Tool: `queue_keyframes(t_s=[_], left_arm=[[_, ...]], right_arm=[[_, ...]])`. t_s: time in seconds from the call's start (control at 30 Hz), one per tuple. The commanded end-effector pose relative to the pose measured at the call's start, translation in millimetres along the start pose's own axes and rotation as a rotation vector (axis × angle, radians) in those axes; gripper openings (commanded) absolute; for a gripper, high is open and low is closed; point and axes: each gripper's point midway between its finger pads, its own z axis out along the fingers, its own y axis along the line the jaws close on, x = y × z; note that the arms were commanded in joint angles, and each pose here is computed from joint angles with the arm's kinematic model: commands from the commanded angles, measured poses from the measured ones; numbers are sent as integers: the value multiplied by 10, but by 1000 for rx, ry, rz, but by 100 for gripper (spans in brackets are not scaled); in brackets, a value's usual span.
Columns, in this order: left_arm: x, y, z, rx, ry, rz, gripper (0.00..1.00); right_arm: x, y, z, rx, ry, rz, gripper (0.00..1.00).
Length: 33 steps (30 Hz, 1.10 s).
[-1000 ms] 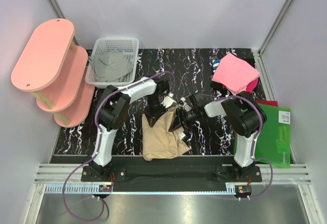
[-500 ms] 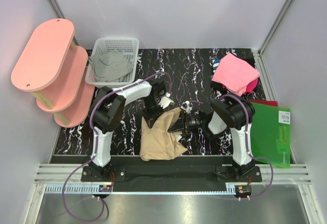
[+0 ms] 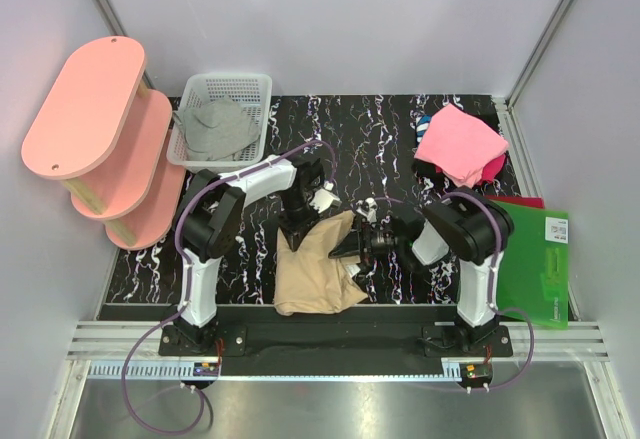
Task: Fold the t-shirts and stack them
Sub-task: Put the neatly folded tshirt into the corner of the board with the right arm
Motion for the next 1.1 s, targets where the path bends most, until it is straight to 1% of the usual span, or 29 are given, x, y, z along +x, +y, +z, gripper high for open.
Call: queue_keyframes(t_s=[0.0, 0.03, 0.07, 0.1, 0.13, 0.23, 0.4, 0.63, 0.73, 0.87, 0.9, 0.93, 0.97, 1.0, 1.07], left_arm=[[-42, 112, 26, -49, -29, 25, 22], [-50, 116, 22, -48, -33, 24, 22], [-49, 118, 22, -50, -33, 24, 22], [-54, 107, 16, -47, -35, 26, 22], [-59, 117, 16, -49, -36, 25, 22], [-77, 104, -7, -46, -46, 29, 22], [-87, 98, -7, -45, -48, 30, 22], [-102, 102, 3, -42, -47, 31, 22], [-106, 97, 9, -35, -47, 24, 22], [-141, 103, -9, -38, -57, 27, 22], [-136, 97, -15, -37, -57, 28, 22], [-138, 97, -24, -39, -59, 28, 22], [-131, 96, -31, -41, -59, 30, 22], [-130, 91, -68, -48, -66, 33, 22], [-132, 87, -162, -57, -76, 38, 22]], right_arm=[[112, -686, -124, 452, 17, 125, 60], [96, -692, -149, 505, 22, 110, 59], [62, -629, -180, 550, 25, 117, 60], [7, -635, -198, 580, 13, 77, 62], [5, -602, -223, 595, 16, 82, 64], [-15, -523, -176, 586, 34, 77, 66], [8, -508, -72, 564, 57, 90, 65], [76, -548, 146, 502, 79, 117, 62], [90, -576, 245, 473, 89, 122, 59], [99, -603, 317, 476, 96, 129, 43], [84, -568, 319, 472, 89, 118, 33], [77, -562, 311, 475, 85, 114, 28], [68, -554, 310, 480, 79, 107, 21], [52, -505, 306, 477, 70, 93, 0], [19, -490, 279, 503, 53, 78, 0]])
